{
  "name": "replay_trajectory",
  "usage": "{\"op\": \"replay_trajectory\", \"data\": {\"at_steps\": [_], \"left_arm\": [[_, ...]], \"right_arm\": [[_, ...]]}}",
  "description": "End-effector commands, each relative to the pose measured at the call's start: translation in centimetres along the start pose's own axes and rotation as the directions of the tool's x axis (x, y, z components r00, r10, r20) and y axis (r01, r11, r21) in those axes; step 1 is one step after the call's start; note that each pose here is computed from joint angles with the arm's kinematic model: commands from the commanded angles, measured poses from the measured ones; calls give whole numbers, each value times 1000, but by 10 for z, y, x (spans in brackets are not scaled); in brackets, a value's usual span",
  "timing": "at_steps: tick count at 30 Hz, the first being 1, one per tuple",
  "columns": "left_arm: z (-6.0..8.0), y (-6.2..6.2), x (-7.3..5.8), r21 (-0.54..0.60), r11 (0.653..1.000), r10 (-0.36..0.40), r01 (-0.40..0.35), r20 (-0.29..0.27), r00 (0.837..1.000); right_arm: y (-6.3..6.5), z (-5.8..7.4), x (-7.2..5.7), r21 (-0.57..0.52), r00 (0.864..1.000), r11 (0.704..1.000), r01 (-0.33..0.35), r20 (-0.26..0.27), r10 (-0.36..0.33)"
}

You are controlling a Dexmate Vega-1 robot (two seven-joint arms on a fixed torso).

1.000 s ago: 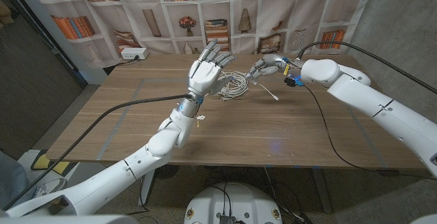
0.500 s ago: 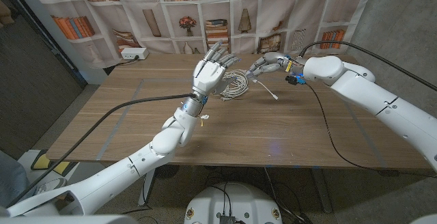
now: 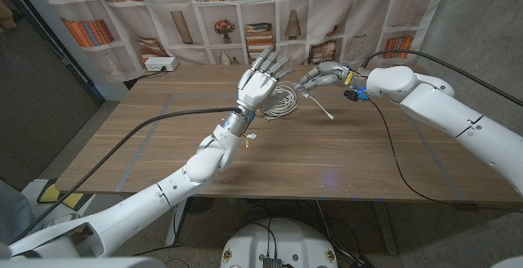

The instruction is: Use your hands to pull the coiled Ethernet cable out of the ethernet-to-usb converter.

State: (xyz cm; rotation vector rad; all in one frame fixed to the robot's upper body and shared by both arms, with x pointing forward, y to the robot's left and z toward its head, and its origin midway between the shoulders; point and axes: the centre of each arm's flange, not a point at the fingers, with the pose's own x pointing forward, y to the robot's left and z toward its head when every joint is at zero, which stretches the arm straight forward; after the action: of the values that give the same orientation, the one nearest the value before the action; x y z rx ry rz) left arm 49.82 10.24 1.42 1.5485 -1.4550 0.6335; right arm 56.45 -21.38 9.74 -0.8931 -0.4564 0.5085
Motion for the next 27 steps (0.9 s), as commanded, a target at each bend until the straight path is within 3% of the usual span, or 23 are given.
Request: {"op": "replay_trajectory", "data": {"at_steps": [1,12,27], "left_arm": [[5,0,10,-1,1000,-26,26,-12,1000],[8,-9,12,-18,1000,21,-21,-5,1000],[3,-15,14,-1,999,53,-53,88,995]], "right_arm": [[-1,-8,-7,34,1000,999,11,-14,-10],[2,-14,-9,60,1000,998,7,-11,-6],[3,-13,-15,66,1000,997,32,-2,-31]]}}
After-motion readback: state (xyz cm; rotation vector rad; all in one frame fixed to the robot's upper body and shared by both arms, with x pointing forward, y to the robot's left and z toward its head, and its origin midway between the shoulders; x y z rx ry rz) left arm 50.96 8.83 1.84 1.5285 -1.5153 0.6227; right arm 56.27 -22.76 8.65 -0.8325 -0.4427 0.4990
